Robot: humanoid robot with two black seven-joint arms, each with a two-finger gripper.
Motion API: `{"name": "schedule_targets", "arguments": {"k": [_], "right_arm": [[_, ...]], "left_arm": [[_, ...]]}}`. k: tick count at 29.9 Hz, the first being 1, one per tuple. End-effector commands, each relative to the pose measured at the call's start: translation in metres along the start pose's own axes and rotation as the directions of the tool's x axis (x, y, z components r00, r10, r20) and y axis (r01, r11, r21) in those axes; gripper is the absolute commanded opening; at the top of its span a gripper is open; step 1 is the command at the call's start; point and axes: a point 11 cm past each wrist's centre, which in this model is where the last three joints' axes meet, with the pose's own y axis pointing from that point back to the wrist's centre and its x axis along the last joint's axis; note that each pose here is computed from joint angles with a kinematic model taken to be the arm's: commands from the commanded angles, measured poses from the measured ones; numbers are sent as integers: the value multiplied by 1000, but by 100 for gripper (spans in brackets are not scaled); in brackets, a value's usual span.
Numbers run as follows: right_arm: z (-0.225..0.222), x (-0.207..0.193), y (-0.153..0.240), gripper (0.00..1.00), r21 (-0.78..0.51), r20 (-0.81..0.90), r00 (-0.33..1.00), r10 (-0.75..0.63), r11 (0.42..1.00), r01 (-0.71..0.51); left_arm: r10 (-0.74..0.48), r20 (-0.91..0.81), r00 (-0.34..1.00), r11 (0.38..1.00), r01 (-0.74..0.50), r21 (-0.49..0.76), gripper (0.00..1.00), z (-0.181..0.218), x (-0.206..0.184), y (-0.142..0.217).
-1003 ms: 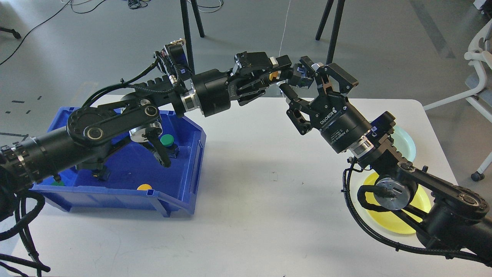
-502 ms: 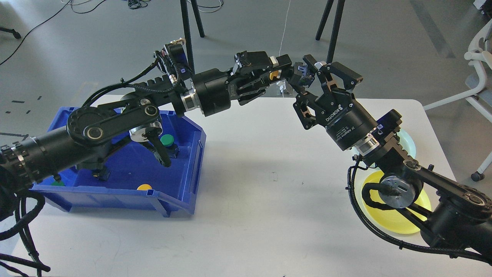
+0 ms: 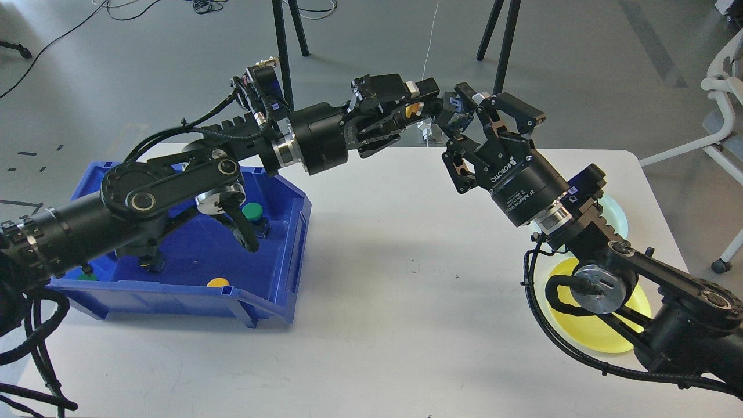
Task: Pass button and place on color plate
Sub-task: 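Lower the yellow button onto the yellow plate and release it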
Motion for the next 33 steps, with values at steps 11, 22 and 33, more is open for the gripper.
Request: {"name": "schedule_targets", "arguments": {"k": [11, 22, 33], "right_arm": [[1, 70, 86, 1, -51, -102, 943, 317, 945, -323], [21, 104, 261, 1, -135, -365, 553, 749, 545, -827], [56, 105, 296, 37, -166, -395, 426, 814, 393, -904]], "left_arm": [[11, -19, 1000, 1000, -12, -17, 95, 3, 2, 0], [13, -21, 1000, 1000, -13, -14, 95, 1, 1, 1], [14, -22, 1000, 1000, -14, -14, 95, 0, 1, 1]]}}
